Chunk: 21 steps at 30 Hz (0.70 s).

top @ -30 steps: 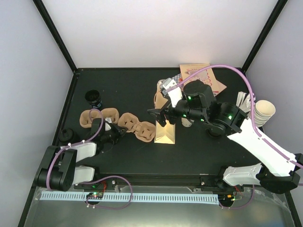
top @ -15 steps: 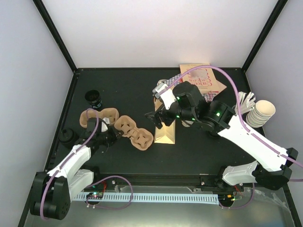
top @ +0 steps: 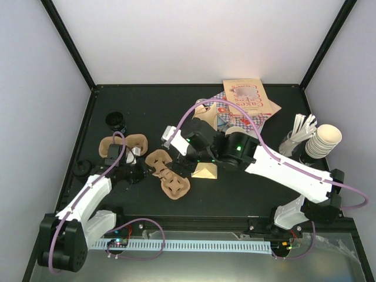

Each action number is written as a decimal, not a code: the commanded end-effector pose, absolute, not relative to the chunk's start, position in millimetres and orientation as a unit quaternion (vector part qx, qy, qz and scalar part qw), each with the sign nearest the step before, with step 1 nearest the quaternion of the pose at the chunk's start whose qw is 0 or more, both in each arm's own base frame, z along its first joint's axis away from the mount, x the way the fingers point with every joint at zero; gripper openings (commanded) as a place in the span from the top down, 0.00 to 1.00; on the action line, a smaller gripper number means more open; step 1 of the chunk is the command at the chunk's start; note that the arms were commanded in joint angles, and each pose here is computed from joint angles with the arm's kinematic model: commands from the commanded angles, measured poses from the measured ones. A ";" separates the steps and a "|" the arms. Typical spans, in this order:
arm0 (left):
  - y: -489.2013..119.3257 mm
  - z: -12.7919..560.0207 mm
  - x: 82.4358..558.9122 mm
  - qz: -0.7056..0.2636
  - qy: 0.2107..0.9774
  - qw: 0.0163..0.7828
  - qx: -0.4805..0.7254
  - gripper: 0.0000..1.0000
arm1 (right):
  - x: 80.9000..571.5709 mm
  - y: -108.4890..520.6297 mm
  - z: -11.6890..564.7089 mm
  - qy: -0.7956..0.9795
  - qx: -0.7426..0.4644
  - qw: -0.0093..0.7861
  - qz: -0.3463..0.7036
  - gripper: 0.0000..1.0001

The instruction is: Pack the takeout coffee

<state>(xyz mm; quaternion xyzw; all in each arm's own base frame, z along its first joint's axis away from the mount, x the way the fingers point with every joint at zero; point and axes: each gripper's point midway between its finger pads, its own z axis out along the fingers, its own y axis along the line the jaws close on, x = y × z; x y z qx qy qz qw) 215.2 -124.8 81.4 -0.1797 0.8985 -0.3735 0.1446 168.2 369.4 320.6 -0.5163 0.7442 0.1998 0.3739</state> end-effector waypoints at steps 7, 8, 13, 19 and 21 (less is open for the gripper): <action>-140.7 93.8 208.7 -0.374 0.916 0.112 -0.092 0.93 | 162.3 372.2 294.5 0.673 -0.610 0.385 0.164 0.00; -141.0 94.2 208.6 -0.369 0.919 0.111 -0.082 0.92 | 162.2 371.7 289.7 0.671 -0.616 0.381 0.160 0.00; -148.2 94.7 211.4 -0.368 0.923 0.101 -0.058 0.92 | 155.8 371.9 265.8 0.667 -0.643 0.343 0.153 0.00; -167.2 93.8 216.2 -0.343 0.936 0.082 -0.002 0.91 | 151.5 377.4 244.2 0.670 -0.659 0.307 0.154 0.00; -169.5 91.8 217.9 -0.331 0.941 0.070 0.011 0.89 | 149.7 377.2 233.7 0.669 -0.668 0.290 0.150 0.00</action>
